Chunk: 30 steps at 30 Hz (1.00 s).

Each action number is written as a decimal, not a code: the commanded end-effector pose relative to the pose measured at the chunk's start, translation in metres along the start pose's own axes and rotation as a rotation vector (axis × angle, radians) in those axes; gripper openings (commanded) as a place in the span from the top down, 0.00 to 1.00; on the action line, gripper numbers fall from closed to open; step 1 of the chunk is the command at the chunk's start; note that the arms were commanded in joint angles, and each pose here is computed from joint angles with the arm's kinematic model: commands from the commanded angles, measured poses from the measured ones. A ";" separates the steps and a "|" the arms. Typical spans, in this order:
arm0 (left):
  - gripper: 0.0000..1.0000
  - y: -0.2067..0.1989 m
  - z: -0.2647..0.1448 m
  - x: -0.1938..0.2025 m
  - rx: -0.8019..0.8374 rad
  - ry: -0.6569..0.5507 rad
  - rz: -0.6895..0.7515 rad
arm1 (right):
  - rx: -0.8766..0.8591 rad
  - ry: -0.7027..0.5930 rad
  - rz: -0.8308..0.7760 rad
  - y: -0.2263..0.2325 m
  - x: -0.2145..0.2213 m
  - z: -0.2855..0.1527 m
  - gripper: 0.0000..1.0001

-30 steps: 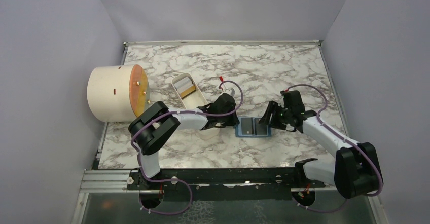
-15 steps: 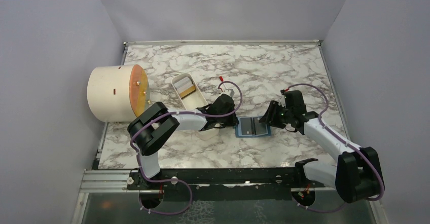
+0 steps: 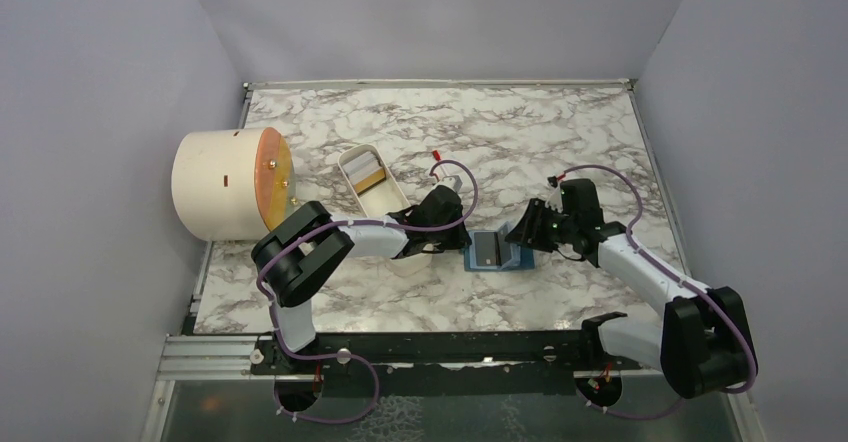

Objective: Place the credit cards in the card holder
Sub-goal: Turn over the card slot in the card holder.

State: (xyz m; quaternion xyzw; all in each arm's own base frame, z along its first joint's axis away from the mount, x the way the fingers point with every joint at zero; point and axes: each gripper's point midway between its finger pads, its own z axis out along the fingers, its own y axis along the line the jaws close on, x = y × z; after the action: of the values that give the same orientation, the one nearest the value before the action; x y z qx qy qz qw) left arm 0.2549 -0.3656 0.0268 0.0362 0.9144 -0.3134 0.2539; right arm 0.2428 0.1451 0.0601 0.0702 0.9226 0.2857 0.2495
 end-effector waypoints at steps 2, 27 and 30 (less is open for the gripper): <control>1.00 0.001 0.000 0.005 -0.012 0.026 0.011 | -0.071 0.007 -0.029 0.012 -0.002 0.002 0.59; 1.00 0.001 0.000 0.008 -0.025 0.033 0.026 | -0.298 0.005 -0.015 0.045 0.008 -0.002 0.84; 1.00 0.001 0.001 0.009 -0.026 0.035 0.025 | -0.333 0.020 -0.003 0.049 0.012 -0.002 0.80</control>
State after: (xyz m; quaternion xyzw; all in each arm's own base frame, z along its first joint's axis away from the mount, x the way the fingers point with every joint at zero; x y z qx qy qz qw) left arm 0.2525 -0.3670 0.0273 0.0398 0.9162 -0.3105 0.2502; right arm 0.2318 0.1751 0.0674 0.0415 0.8881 0.3891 0.2413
